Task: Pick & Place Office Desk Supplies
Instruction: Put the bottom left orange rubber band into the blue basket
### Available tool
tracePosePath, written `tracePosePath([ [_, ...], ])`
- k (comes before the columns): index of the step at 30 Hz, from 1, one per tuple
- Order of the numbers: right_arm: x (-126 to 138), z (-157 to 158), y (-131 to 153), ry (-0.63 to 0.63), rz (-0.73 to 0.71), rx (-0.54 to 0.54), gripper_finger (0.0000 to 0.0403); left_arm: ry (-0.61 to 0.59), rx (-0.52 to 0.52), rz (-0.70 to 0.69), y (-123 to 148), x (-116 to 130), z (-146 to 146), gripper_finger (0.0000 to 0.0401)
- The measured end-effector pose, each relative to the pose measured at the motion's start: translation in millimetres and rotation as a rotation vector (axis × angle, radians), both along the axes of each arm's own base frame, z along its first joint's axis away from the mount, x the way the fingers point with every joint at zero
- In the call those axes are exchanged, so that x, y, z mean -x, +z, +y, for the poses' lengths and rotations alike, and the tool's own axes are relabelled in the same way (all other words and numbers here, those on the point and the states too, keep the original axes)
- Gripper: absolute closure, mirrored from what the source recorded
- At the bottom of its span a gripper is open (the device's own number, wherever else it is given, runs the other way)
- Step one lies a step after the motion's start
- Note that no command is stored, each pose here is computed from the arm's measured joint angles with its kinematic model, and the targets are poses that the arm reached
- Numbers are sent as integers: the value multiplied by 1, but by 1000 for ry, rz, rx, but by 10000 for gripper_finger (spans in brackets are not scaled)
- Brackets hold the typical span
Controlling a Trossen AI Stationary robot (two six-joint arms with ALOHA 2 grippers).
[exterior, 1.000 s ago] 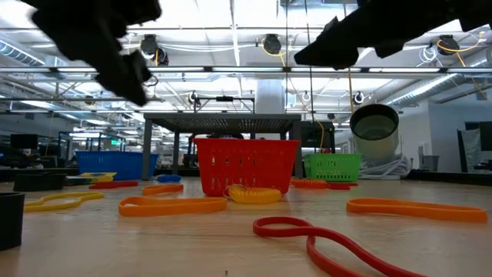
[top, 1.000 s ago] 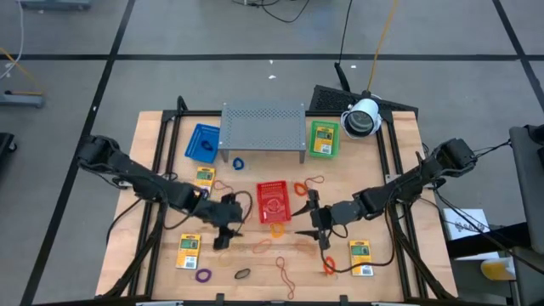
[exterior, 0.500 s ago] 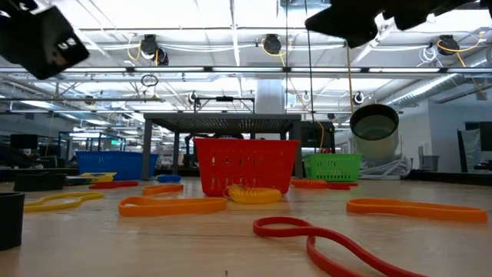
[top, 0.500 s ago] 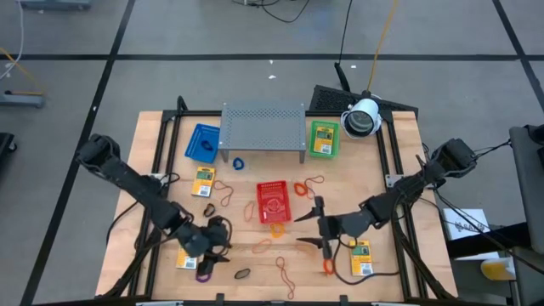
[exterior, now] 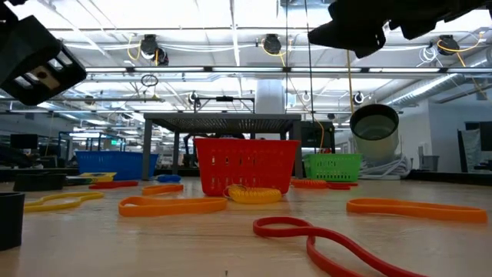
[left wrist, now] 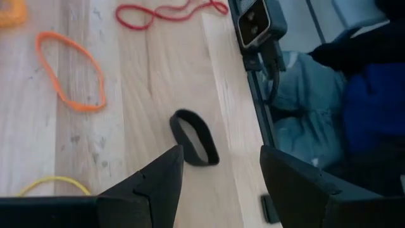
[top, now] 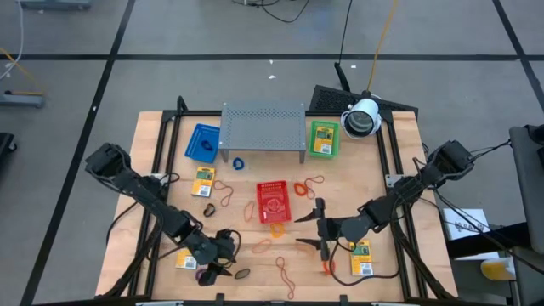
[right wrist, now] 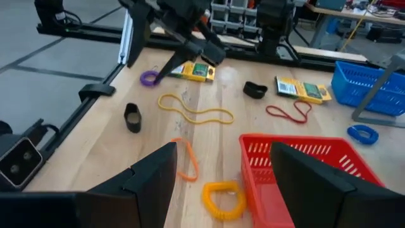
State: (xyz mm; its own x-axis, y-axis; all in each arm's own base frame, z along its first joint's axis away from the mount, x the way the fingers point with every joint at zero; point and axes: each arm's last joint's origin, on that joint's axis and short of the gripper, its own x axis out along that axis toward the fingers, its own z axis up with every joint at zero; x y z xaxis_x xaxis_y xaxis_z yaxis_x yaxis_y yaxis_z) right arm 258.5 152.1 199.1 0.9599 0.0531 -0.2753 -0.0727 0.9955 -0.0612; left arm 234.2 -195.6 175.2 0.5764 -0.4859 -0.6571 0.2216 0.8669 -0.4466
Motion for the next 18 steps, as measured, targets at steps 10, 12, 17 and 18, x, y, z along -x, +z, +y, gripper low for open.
tracePosePath([
  [10, 0, 0, -2, -6, 5, -14, 156, -13, 15, 16, 0, -2, 2, 183],
  [12, 0, 0, -2, -6, 4, -15, 156, -13, 18, 18, 0, -1, 2, 183],
  [17, 0, 0, -2, -6, 5, -15, 156, -6, 16, 25, -4, -4, 2, 183],
  [18, 0, 0, -2, -6, 5, -15, 156, -7, 20, 27, -6, -5, 1, 183],
])
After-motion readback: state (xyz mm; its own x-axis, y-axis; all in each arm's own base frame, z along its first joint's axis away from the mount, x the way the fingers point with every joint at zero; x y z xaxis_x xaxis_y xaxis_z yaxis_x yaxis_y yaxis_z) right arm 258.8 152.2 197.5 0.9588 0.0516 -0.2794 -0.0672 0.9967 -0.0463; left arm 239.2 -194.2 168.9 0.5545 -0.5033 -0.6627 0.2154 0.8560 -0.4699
